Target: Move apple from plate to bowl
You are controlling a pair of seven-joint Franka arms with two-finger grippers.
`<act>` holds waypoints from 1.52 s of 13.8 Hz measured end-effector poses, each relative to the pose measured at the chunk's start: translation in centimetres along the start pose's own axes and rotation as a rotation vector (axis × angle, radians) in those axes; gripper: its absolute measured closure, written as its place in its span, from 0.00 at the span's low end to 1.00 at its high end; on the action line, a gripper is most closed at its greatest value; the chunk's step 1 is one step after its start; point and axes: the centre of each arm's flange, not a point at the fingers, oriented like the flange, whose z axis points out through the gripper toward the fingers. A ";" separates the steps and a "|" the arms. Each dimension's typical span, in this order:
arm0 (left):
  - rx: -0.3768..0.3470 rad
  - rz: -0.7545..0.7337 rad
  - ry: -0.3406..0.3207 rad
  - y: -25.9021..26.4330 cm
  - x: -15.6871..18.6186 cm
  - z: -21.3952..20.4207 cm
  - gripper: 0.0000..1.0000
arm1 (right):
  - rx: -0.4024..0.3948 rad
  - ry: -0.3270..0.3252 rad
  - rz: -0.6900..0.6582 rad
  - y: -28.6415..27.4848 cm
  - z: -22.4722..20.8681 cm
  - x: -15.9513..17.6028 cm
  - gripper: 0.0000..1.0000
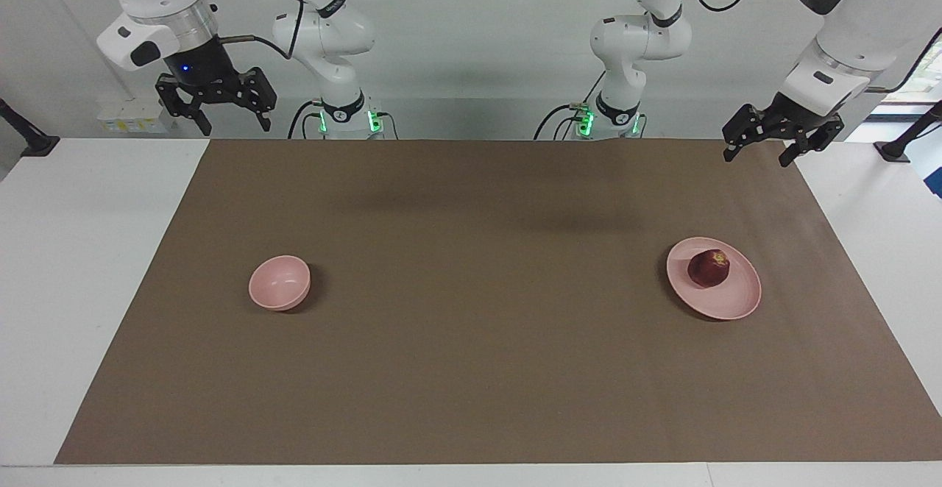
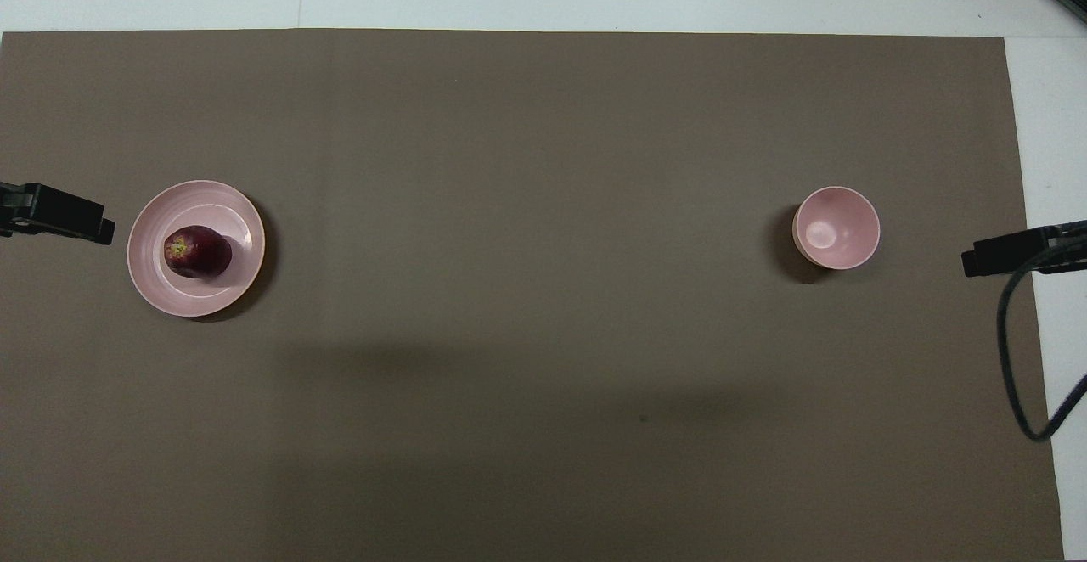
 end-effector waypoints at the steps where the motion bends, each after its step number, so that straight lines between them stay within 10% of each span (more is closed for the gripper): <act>1: 0.000 0.000 0.000 0.0 0.0 0.0 0.00 | 0.000 0.000 0.000 0.0 0.0 0.0 0.00; 21: -0.001 0.023 -0.009 1.3 -0.2 0.1 0.00 | 0.000 0.000 0.000 0.0 0.0 0.0 0.00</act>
